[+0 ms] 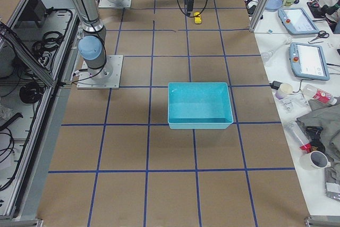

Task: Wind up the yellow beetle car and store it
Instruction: 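Open the left gripper and lift it away from the car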

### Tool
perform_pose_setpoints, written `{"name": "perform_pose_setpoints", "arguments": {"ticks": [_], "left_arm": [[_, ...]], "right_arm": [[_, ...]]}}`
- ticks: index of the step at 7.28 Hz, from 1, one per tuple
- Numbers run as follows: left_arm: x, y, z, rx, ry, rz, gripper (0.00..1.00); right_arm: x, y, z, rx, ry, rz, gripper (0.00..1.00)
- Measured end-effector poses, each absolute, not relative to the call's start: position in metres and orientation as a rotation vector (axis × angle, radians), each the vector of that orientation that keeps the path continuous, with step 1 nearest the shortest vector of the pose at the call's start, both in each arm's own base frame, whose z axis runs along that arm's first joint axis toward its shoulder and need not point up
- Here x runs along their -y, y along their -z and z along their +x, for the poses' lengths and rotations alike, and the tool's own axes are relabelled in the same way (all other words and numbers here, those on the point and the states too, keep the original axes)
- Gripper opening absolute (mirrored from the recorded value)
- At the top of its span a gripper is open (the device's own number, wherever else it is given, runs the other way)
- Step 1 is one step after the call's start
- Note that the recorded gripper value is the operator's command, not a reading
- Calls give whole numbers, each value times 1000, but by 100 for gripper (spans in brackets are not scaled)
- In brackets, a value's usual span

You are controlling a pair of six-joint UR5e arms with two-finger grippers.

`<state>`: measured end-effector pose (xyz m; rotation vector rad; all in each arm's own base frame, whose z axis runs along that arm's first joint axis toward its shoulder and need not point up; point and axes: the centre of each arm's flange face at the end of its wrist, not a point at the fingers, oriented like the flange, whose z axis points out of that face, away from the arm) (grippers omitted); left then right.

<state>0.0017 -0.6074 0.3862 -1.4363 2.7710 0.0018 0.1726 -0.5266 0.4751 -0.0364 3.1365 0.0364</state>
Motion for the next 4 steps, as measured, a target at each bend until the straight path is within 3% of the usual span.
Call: {"name": "perform_pose_setpoints", "arguments": {"ticks": [4], "left_arm": [[564,-485,-5,-2961,37,-738,100]], "right_arm": [[527,-485,173,-3135,2,-37,100]]}}
